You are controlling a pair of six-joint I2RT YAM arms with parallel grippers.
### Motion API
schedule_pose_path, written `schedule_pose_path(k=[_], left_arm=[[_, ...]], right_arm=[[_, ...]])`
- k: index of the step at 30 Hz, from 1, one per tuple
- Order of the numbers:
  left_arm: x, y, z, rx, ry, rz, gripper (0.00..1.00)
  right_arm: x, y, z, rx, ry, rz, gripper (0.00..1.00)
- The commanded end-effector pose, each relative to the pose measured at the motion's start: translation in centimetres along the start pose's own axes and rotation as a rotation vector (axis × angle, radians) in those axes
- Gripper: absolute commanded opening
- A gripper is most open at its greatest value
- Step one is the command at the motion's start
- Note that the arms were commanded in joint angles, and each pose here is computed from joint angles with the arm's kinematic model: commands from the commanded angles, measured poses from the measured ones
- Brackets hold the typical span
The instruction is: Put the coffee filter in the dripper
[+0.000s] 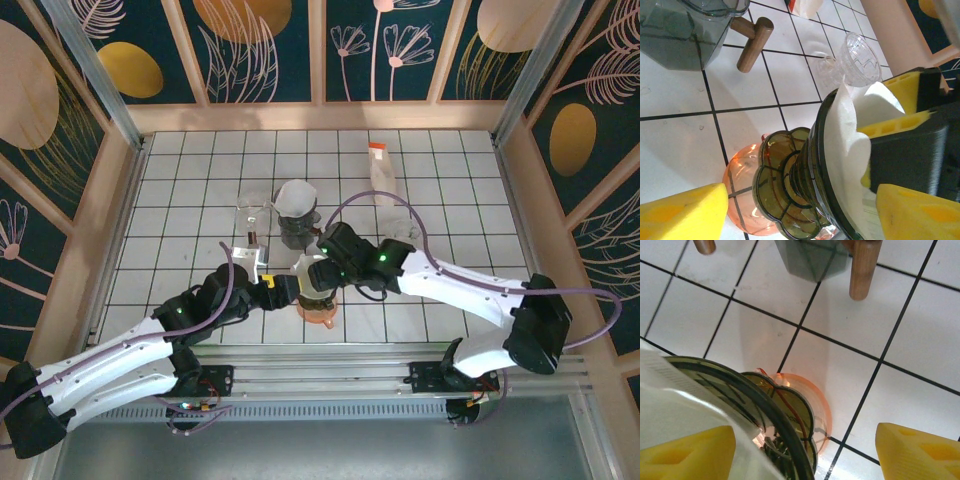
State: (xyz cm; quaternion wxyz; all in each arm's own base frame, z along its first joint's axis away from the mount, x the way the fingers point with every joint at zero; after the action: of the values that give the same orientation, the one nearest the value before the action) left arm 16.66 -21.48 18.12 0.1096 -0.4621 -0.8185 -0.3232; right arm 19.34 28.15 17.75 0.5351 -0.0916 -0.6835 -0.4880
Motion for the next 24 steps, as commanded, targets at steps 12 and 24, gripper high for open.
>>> schedule_pose_path(k=[12,24], left_arm=[[0.3,0.5,-0.7,0.012,-0.019,-0.014,0.78],[0.2,0.3,-0.3,0.015,-0.008,-0.010,0.72]], right_arm=[[4.3,-0.6,-1.7,-0.092,-0.045,-0.081,0.72],[4.6,-2.5,-1.8,-0.116,-0.040,-0.057,0.66]])
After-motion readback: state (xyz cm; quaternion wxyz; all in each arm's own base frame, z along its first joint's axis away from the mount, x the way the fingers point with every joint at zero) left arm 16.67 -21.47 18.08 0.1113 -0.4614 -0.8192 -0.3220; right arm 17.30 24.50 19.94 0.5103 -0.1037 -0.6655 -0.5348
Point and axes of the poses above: each hand's point on the last joint's axis, 136 mm out from that joint toward the fingers, its own x axis back along the fingers, its own z axis along the line the jaws close on, y = z × x, the point moved 3 cm from there along x, back along the fingers, and after that the axes turned 14 degrees about x, right-handed, at the moved point
